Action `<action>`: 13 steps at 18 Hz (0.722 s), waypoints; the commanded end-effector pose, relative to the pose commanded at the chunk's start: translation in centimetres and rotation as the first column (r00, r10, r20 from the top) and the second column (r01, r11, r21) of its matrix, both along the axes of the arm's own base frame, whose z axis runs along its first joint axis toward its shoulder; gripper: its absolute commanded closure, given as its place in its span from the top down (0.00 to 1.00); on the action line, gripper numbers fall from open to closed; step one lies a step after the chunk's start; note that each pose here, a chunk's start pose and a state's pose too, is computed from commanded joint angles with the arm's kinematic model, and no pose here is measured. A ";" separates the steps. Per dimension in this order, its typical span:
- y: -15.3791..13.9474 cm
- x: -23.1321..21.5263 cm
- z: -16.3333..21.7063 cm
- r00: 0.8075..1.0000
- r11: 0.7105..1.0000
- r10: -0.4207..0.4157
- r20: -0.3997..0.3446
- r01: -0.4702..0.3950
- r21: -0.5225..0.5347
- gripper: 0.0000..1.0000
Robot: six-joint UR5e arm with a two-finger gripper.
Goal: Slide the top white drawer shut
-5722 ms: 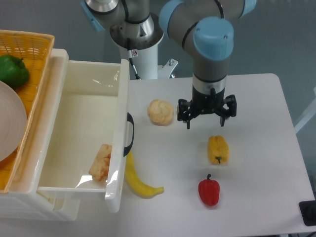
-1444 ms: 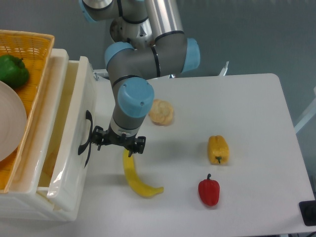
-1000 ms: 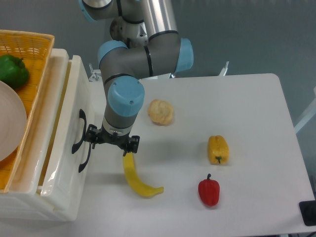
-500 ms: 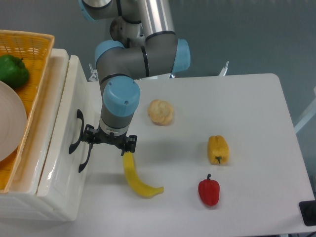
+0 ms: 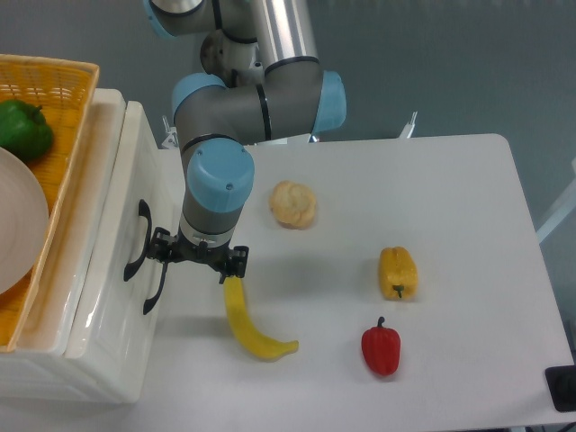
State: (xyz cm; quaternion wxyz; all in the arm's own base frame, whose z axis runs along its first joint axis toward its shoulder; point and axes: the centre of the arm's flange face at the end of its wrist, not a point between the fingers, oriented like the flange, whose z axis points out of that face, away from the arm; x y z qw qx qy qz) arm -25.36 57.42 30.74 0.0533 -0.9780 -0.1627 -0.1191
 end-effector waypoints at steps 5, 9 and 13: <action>0.0 0.0 0.0 1.000 1.000 0.000 0.000 0.000 0.000 1.00; 0.0 0.0 0.0 1.000 1.000 0.005 0.005 -0.005 0.003 1.00; 0.0 0.1 0.1 1.000 1.000 0.011 0.013 -0.011 0.007 1.00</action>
